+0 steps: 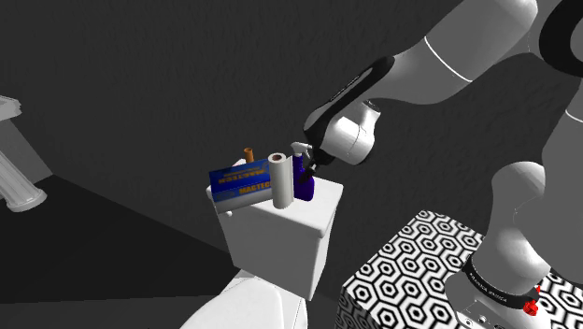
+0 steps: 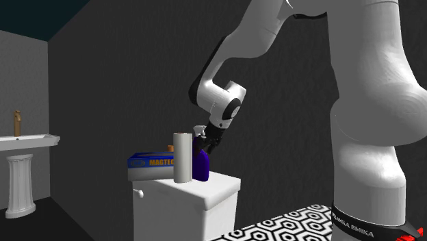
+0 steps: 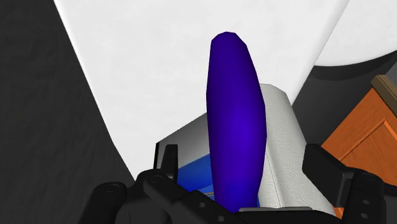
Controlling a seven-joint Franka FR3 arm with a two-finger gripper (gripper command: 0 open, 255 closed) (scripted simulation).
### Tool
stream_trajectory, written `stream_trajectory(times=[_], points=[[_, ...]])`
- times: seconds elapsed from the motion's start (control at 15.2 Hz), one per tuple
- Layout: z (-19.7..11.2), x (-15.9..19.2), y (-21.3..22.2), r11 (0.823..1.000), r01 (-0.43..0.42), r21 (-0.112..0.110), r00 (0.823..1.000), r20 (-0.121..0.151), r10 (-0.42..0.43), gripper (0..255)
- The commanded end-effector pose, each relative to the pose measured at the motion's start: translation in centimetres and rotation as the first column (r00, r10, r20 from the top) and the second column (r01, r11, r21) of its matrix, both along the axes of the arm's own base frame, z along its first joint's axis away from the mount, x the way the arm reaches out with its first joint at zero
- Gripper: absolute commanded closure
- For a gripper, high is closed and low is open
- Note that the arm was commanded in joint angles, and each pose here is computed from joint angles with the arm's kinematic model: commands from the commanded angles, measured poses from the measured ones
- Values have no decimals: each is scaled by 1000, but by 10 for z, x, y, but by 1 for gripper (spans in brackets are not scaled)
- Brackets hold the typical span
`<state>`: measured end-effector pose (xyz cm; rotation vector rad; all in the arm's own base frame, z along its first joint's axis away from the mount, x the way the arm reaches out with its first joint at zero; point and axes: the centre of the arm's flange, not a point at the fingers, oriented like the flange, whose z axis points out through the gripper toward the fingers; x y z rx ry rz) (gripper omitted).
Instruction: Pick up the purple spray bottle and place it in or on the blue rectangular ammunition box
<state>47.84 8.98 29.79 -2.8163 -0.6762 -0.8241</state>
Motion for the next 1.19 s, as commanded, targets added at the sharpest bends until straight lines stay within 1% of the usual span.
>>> stream_trajectory(times=[0.0, 0.4, 0.46, 1.06, 1.12], points=[[-3, 2, 0, 1000, 1, 1, 1000, 1, -1, 0], [-3, 2, 0, 1000, 1, 1, 1000, 0, -1, 0], [-3, 2, 0, 1000, 1, 1, 1000, 0, -1, 255], [-3, 2, 0, 1000, 1, 1, 1000, 1, -1, 255], [2, 2, 0, 1000, 1, 1, 1000, 1, -1, 255]])
